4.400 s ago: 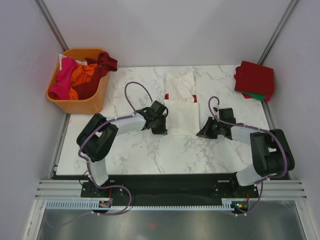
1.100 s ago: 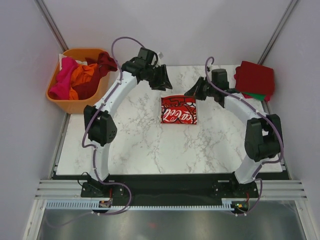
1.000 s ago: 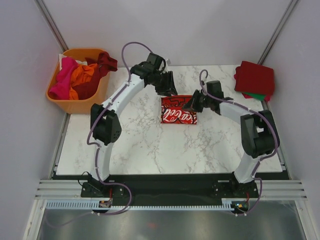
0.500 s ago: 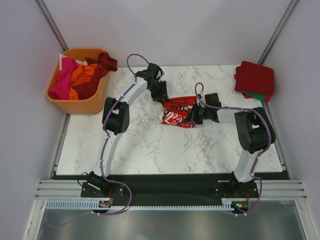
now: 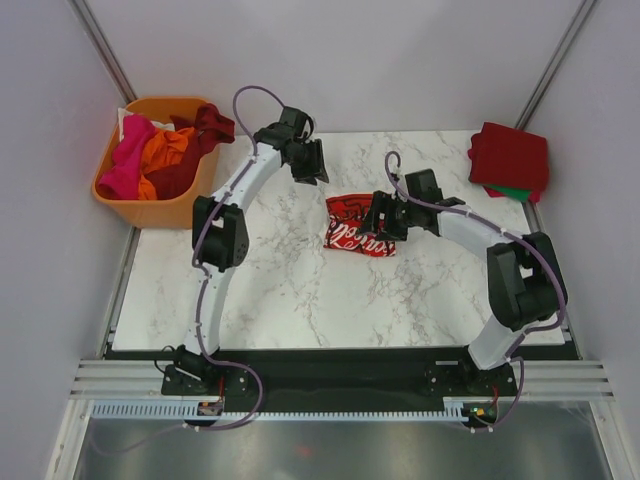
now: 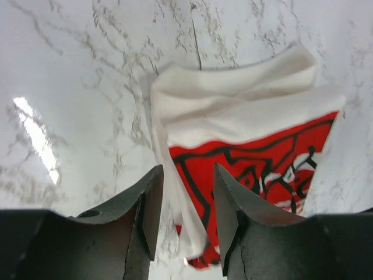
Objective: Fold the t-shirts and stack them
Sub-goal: Fold the tshirt
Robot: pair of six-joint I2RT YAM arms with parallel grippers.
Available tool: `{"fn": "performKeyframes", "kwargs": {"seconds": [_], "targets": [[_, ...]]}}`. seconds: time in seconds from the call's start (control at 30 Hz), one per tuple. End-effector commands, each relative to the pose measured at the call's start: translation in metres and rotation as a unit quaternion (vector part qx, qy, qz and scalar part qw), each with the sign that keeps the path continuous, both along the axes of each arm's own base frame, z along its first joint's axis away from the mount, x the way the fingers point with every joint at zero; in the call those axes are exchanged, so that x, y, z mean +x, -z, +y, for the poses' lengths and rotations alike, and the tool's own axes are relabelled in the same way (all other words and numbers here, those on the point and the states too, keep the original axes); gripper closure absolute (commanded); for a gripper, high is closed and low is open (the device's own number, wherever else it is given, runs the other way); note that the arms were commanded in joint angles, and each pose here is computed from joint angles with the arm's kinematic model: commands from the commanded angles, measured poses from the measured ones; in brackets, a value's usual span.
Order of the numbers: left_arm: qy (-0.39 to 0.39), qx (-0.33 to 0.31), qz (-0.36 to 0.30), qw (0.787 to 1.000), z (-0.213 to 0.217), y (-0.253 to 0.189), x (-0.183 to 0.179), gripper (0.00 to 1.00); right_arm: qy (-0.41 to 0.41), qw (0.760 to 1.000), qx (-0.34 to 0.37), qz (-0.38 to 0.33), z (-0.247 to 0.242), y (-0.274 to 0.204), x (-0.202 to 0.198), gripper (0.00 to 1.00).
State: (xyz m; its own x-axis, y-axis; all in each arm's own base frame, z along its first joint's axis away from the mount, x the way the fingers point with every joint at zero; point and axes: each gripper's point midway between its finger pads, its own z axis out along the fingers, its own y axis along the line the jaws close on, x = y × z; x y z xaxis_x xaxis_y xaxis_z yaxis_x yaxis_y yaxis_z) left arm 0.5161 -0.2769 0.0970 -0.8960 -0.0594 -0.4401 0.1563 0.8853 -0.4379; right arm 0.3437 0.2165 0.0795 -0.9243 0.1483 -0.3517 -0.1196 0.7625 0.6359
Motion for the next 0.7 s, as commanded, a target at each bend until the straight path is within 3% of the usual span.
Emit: {"fn": "performKeyframes", "kwargs": {"seconds": [0.0,0.1,0.3,0.5,0.67], "targets": [[-0.003,-0.005,-0.107,0.994,0.013,-0.114,-0.018,0.53,0.009,0.997,0.014,-0.080,0.002,-0.066,0.024,0.24],[0.017,-0.010,-0.102,0.995,0.005,-0.128,-0.054,0.54,0.020,0.995,0.012,-0.095,0.000,-0.076,0.029,0.23],[0.097,-0.030,-0.031,0.994,-0.057,-0.091,-0.116,0.57,0.048,0.996,-0.002,-0.071,-0.019,-0.056,0.032,0.27],[0.086,-0.014,0.017,0.996,-0.069,-0.050,-0.130,0.62,0.088,0.992,-0.018,-0.087,-0.049,-0.060,0.024,0.27],[0.077,0.011,0.036,0.996,-0.054,-0.007,-0.144,0.63,0.104,0.991,-0.023,-0.082,-0.068,-0.055,0.014,0.27]]}}
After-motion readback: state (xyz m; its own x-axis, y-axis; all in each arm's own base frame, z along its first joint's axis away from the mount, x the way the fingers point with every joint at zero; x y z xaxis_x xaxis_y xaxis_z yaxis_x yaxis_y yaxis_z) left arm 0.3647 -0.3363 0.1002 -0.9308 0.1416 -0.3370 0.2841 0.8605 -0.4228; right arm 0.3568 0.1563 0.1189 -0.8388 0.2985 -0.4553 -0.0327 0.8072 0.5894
